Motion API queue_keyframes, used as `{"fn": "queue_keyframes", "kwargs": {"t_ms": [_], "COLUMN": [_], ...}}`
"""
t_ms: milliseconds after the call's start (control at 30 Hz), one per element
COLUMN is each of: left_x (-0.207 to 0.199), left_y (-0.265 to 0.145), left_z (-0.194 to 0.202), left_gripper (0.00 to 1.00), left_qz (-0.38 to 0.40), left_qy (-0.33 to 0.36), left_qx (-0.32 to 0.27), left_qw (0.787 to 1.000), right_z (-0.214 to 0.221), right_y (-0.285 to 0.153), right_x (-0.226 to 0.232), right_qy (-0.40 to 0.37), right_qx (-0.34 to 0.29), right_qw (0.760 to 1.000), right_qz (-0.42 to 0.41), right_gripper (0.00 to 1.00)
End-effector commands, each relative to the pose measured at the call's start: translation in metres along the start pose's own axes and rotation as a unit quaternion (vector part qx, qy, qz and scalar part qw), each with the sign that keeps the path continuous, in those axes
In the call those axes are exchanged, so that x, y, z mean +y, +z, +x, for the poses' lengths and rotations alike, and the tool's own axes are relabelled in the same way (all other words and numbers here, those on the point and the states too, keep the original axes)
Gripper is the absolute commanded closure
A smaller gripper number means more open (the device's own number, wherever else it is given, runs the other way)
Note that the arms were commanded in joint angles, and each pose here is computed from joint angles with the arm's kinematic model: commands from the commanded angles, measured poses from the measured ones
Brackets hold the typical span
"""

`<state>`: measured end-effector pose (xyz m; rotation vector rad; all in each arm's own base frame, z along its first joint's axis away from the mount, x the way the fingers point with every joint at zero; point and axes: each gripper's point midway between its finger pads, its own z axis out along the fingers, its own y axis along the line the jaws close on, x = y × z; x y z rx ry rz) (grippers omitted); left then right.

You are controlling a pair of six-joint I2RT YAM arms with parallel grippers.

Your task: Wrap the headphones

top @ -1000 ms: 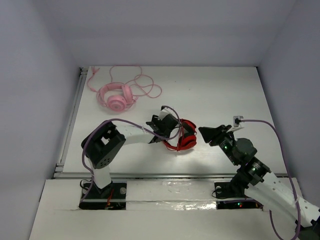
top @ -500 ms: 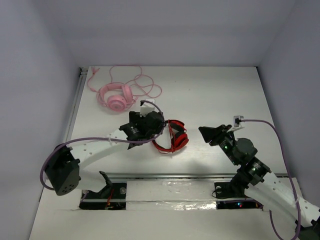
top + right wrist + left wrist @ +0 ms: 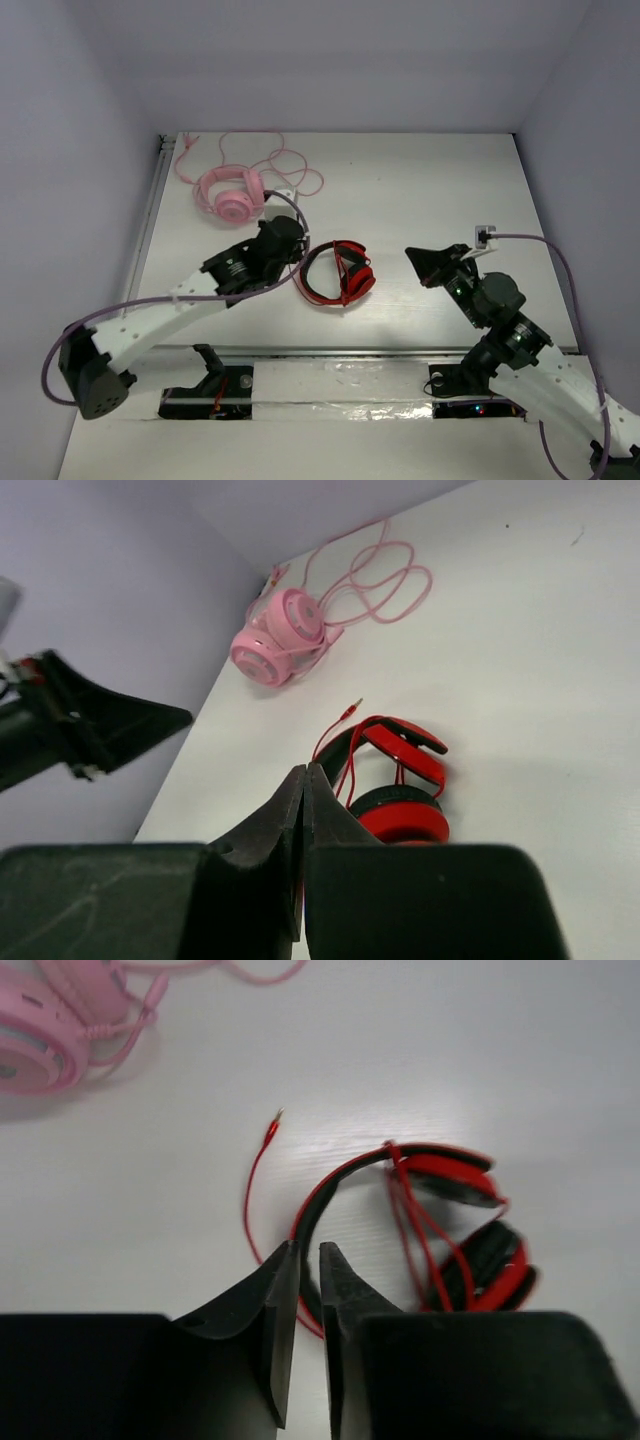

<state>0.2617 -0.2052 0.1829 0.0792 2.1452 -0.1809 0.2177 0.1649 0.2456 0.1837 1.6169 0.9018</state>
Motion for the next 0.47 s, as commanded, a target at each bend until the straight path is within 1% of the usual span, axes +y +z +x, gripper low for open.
{"fn": "queue_keyframes", "kwargs": {"t_ms": [0, 33, 100, 133, 167, 233, 267, 300, 433], "left_x": [-0.021, -0.024, -0.028, -0.029, -0.03, -0.033, -0.035, -0.035, -0.037], "left_y": [-0.043, -0.05, -0.062, -0.065, -0.067, -0.071, -0.072, -0.072, -0.074], "left_z": [-0.065, -0.073, -0.084, -0.086, -0.089, -0.088, -0.088, -0.085, -0.077], "left_gripper": [0.87, 0.75, 0.65, 0.56, 0.53, 0.47, 0.46, 0.46, 0.46], "left_qz": [0.096, 0.11, 0.133, 0.14, 0.147, 0.165, 0.17, 0.174, 0.189], "left_qy": [-0.059, -0.065, -0.071, -0.071, -0.074, -0.073, -0.072, -0.07, -0.063], "left_qx": [-0.093, -0.1, -0.115, -0.117, -0.124, -0.125, -0.127, -0.125, -0.121], "left_qw": [0.989, 0.987, 0.982, 0.981, 0.979, 0.976, 0.975, 0.974, 0.973], "right_z": [-0.036, -0.041, -0.051, -0.068, -0.073, -0.085, -0.091, -0.093, -0.091], "right_y": [-0.004, -0.005, -0.011, -0.017, -0.022, -0.029, -0.033, -0.034, -0.031], "right_x": [0.024, 0.028, 0.031, 0.039, 0.04, 0.042, 0.043, 0.04, 0.026], "right_qy": [-0.015, -0.016, -0.017, -0.011, -0.009, -0.003, 0.0, 0.0, -0.003], "right_qx": [-0.023, -0.024, -0.025, -0.046, -0.05, -0.067, -0.073, -0.073, -0.066], "right_qw": [1.0, 0.999, 1.0, 0.999, 0.999, 0.998, 0.997, 0.997, 0.997], "right_qz": [-0.011, -0.013, -0.008, -0.012, -0.01, -0.008, -0.005, 0.008, 0.049], "right_gripper": [1.0, 1.0, 1.0, 1.0, 0.82, 0.55, 0.24, 0.01, 0.0]}}
